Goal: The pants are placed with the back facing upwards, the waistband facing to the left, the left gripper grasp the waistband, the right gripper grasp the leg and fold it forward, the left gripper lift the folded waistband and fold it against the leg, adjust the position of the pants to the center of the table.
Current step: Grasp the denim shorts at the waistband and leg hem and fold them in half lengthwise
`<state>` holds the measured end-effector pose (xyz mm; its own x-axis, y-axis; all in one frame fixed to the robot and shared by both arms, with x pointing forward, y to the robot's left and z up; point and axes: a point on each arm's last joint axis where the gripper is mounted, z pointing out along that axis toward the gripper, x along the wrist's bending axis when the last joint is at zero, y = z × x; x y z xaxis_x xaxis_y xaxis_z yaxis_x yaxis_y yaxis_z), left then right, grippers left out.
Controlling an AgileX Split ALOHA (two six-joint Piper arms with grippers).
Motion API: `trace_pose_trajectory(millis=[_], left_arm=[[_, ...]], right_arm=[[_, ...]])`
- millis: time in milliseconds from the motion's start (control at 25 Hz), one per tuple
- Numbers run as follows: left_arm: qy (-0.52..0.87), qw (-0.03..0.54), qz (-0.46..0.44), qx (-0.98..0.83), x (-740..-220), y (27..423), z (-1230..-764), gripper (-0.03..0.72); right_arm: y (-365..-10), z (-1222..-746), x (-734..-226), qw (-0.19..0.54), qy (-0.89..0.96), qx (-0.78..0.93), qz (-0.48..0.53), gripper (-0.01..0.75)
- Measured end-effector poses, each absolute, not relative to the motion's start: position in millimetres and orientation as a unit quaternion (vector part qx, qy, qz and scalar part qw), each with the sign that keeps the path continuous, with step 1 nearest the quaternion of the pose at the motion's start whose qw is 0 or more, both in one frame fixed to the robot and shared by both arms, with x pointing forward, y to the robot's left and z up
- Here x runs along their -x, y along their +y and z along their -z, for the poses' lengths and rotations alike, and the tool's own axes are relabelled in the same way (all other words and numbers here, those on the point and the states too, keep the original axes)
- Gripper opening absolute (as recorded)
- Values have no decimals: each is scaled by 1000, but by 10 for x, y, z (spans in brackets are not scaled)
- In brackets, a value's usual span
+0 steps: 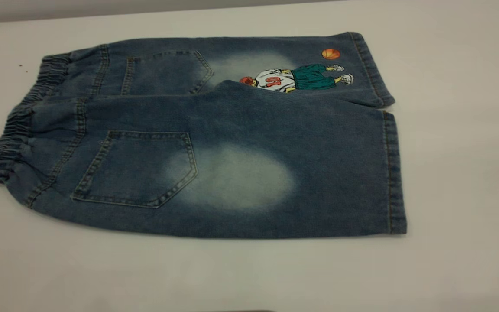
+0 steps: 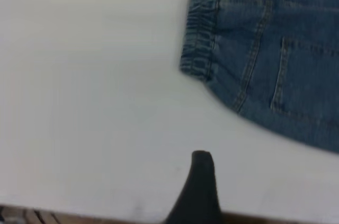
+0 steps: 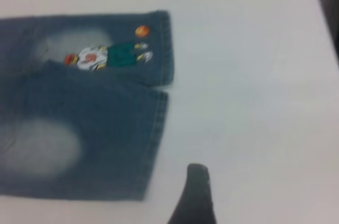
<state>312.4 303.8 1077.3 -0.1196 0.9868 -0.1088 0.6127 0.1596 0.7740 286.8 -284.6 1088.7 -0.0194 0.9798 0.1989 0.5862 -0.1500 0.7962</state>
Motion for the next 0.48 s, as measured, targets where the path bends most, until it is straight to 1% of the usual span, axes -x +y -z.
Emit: trace_pose_trajectory(millis=[200,360,480], left_arm=[[722,299,-250,-571,-3958,3028,-10587,584],[742,257,-212,-581,-4609,3021,-10277,584],[751,218,-182,-596,-5035,3018,-9970,584]], right_arm=[[-2838,-10872,-3481,178,635,-667,-348,549],[-2838,-10699,-3834,136,658,-667,-320,549],[-2825,-10592,-3980,109,675,-662,-308,549]])
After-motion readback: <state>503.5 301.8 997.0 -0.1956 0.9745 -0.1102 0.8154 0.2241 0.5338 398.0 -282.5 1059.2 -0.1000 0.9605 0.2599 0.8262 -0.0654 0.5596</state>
